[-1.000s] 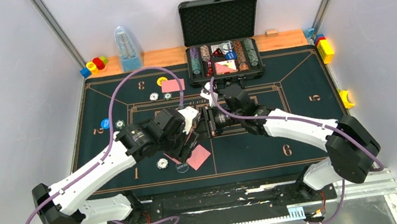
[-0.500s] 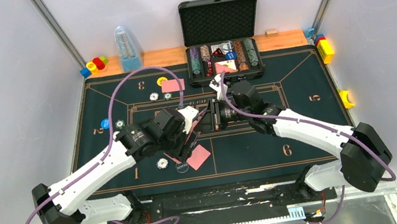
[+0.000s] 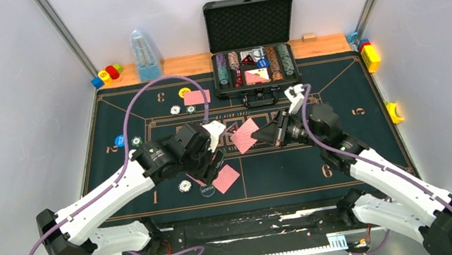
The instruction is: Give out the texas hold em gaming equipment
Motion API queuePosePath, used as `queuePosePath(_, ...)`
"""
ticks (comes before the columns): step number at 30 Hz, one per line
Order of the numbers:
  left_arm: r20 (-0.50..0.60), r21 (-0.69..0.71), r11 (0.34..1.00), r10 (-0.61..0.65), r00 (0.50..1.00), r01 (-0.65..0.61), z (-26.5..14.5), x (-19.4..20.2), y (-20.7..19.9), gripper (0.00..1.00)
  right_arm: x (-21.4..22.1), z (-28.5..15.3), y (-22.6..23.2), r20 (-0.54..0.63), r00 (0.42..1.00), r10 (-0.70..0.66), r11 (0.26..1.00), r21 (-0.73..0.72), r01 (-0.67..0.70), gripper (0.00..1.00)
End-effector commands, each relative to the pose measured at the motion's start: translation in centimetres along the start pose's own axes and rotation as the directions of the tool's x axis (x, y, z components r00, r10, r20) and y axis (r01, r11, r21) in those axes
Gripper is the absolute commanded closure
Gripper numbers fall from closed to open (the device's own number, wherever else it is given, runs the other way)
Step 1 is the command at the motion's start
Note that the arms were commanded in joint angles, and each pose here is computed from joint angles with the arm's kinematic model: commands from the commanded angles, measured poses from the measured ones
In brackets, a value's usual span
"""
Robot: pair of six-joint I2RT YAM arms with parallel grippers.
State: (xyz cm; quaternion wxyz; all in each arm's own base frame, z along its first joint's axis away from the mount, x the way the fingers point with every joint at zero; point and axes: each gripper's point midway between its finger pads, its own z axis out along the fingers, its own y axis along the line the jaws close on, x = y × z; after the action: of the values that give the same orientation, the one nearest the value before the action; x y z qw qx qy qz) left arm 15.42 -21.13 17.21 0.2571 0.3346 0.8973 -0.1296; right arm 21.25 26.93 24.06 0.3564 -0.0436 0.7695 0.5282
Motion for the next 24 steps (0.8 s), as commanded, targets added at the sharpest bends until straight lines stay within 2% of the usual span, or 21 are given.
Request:
queuePosePath(1, 0.047, -0.001, 1.0, 0.002, 0.999, -0.002, -0.7, -0.9, 0.0, 1.0, -0.5, -0.9, -2.2, 0.092, 0.996, 0.02, 0.998, 0.058, -0.025, 1.0)
queuePosePath(4, 0.051, -0.003, 1.0, 0.002, 0.999, -0.002, -0.8, -1.0, 0.1, 1.0, 1.9, 0.1, -4.0, 0.017, 0.996, 0.085, 0.994, 0.063, -0.086, 1.0)
queuePosePath(8, 0.053, -0.011, 1.0, -0.002, 0.999, 0.003, -0.8, -1.0, 0.2, 1.0, 6.1, 2.9, -5.7, -0.143, 0.977, 0.158, 0.987, 0.045, -0.153, 1.0)
queuePosePath(14, 0.05, -0.019, 1.0, -0.005, 0.999, 0.006, -0.8, -0.8, 0.4, 1.0, 10.1, 7.6, -6.7, -0.297, 0.941, 0.164, 0.986, 0.048, -0.157, 1.0)
queuePosePath(24, 0.049, -0.027, 1.0, -0.006, 0.999, 0.008, -0.7, -0.8, 0.5, 1.0, 14.1, 10.4, -10.0, -0.366, 0.917, 0.157, 0.979, 0.177, -0.097, 1.0)
